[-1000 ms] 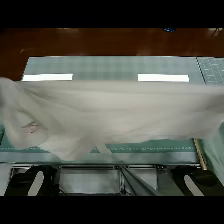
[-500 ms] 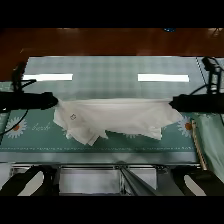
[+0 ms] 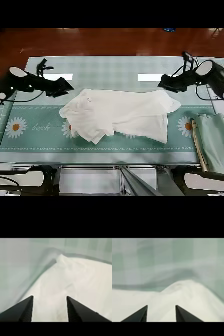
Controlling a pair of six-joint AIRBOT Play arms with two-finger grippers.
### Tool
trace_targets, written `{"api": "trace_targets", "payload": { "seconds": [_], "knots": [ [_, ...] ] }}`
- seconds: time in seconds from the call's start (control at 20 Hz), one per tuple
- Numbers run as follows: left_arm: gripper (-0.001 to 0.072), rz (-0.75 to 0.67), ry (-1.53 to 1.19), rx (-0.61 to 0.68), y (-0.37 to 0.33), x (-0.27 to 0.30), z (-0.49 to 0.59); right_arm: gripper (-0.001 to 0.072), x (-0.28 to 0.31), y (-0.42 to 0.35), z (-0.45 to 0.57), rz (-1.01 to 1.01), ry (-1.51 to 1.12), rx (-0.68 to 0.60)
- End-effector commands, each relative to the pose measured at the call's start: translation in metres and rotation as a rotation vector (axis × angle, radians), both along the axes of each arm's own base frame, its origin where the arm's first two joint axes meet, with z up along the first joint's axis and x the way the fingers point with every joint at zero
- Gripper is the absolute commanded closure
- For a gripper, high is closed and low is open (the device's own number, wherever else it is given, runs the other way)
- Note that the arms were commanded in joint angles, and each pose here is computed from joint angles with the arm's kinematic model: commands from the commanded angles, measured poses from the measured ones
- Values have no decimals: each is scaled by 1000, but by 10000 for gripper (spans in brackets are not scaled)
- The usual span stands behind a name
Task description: Fold the shirts.
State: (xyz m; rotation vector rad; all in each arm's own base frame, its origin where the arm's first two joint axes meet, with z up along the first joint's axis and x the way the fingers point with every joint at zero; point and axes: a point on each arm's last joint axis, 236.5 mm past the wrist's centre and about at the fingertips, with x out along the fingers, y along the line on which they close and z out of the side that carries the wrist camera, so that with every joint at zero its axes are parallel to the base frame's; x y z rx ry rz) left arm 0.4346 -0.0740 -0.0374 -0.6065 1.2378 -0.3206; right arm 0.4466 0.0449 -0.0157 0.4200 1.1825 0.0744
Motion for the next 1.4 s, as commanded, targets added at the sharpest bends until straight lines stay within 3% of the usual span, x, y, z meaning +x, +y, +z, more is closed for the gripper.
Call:
{"api": "trace_targets", "payload": {
  "seconds": [0.0,0.2,0.35,0.6,1.2,1.25,1.3,1.35],
  "knots": [
    [200,-21,25,-17,32,2,31,304,21,-31,35,-16,-13,32],
    [200,137,-31,-11,108,-27,82,306,-13,-130,96,-157,-77,-23],
    [200,180,92,-69,93,-92,45,306,-70,-154,59,-258,-1,-4],
    [200,217,164,-424,2,-155,-5,307,-137,-98,-32,-291,72,144],
    [202,117,252,-366,-51,-170,-51,306,-153,-79,-46,-266,112,203],
    [221,141,237,-361,-51,-162,-52,306,-153,-79,-46,-266,112,202],
    [410,167,218,-354,-49,-154,-53,306,-152,-79,-46,-267,110,201],
    [690,178,195,-349,-47,-148,-52,306,-152,-80,-46,-270,106,198]
  ]
}}
